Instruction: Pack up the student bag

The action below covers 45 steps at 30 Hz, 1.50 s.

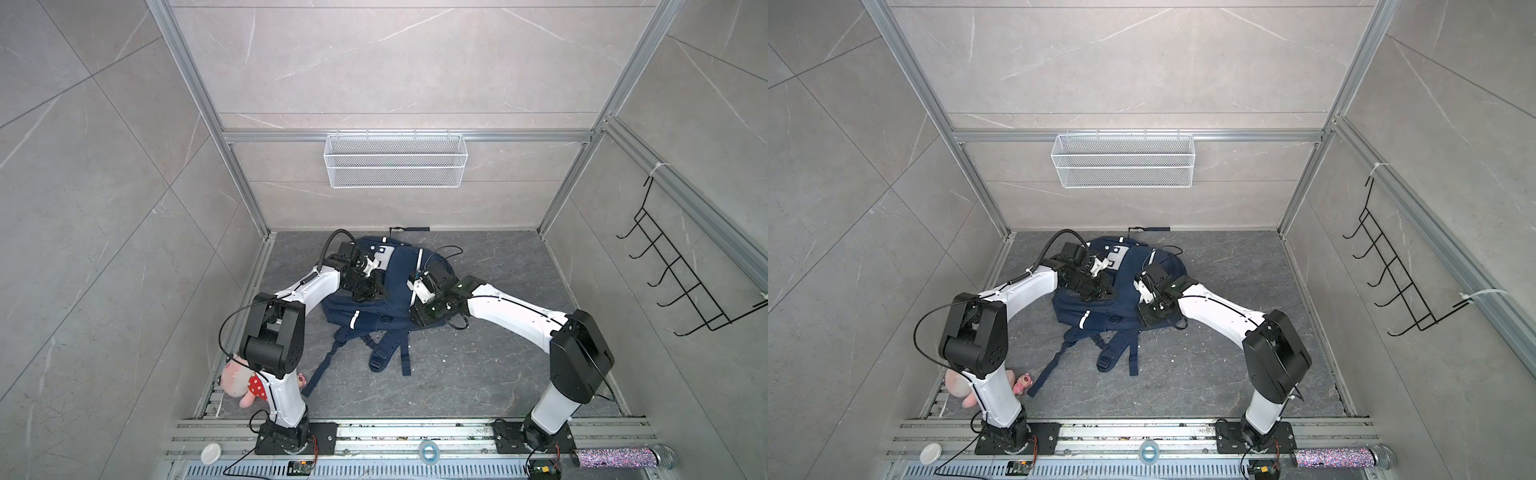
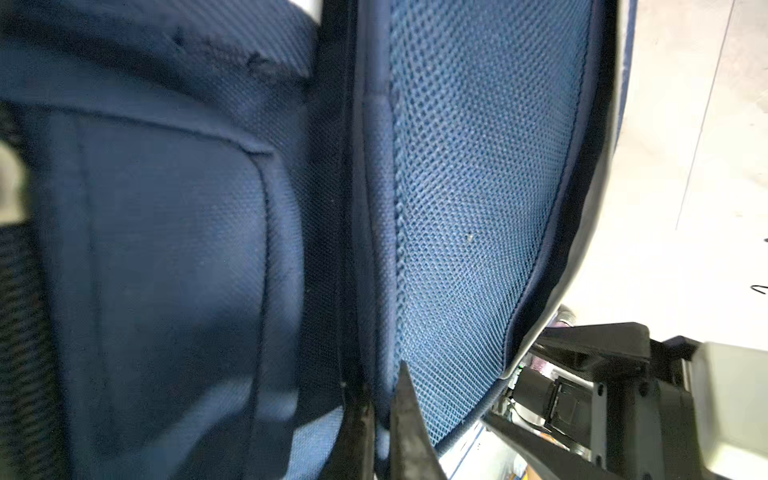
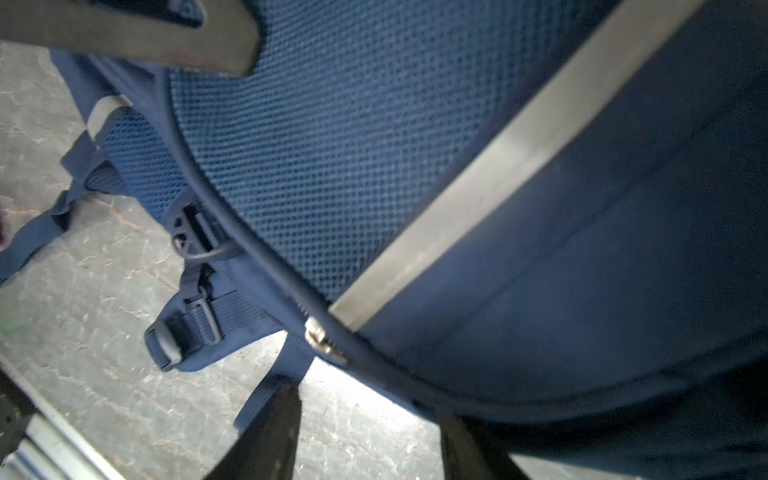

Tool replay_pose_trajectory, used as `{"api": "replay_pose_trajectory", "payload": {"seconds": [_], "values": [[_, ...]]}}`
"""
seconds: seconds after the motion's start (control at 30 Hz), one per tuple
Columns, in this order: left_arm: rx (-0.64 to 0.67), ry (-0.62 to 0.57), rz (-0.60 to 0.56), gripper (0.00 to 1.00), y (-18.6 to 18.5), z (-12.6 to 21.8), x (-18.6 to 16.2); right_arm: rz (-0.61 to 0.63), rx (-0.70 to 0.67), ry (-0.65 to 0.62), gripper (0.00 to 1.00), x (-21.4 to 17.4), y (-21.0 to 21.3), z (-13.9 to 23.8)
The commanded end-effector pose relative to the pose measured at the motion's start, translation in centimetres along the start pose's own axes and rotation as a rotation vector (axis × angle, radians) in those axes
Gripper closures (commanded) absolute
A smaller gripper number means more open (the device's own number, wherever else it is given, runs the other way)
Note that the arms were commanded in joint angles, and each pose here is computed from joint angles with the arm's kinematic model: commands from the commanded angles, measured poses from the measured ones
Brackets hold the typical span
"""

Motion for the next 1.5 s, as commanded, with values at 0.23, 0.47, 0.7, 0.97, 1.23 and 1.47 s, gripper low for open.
{"api": "replay_pose_trajectory", "payload": {"seconds": [0.23, 0.47, 0.7, 0.97, 1.23, 1.47], "values": [[-0.114, -0.076, -0.036, 1.00, -1.6, 1.0, 1.3, 0.009, -0.020, -0.009, 0.55, 1.2, 0.1, -2.0], [-0.134, -0.059, -0.024, 1.00, -1.3, 0.6, 1.1, -0.014, 0.019, -0.044, 0.59, 1.9, 0.9, -3.1], [-0.141, -0.050, -0.012, 1.00, -1.1, 0.3, 1.1, -0.039, 0.073, -0.136, 0.48, 2.0, 1.6, -2.1], [-0.160, -0.048, -0.011, 1.00, -1.2, 0.4, 1.1, -0.099, 0.080, -0.157, 0.63, 2.9, 1.8, -2.7], [-0.169, -0.051, -0.005, 1.00, -1.1, 0.7, 0.8, -0.201, 0.102, -0.228, 0.69, 3.5, 1.6, -3.0], [-0.185, -0.044, -0.003, 1.00, -1.1, 0.7, 0.6, -0.212, 0.127, -0.260, 0.66, 4.0, 1.8, -3.1]]}}
Point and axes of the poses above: each gripper's point midway between its finger pads, its own z axis back along the fingers, its own y axis along the line the jaws close on, x = y × z, the point moved 10 cm from there along z, back along the fingers, and after that the axes turned 7 degrees about -z, right-handed, at the moved point
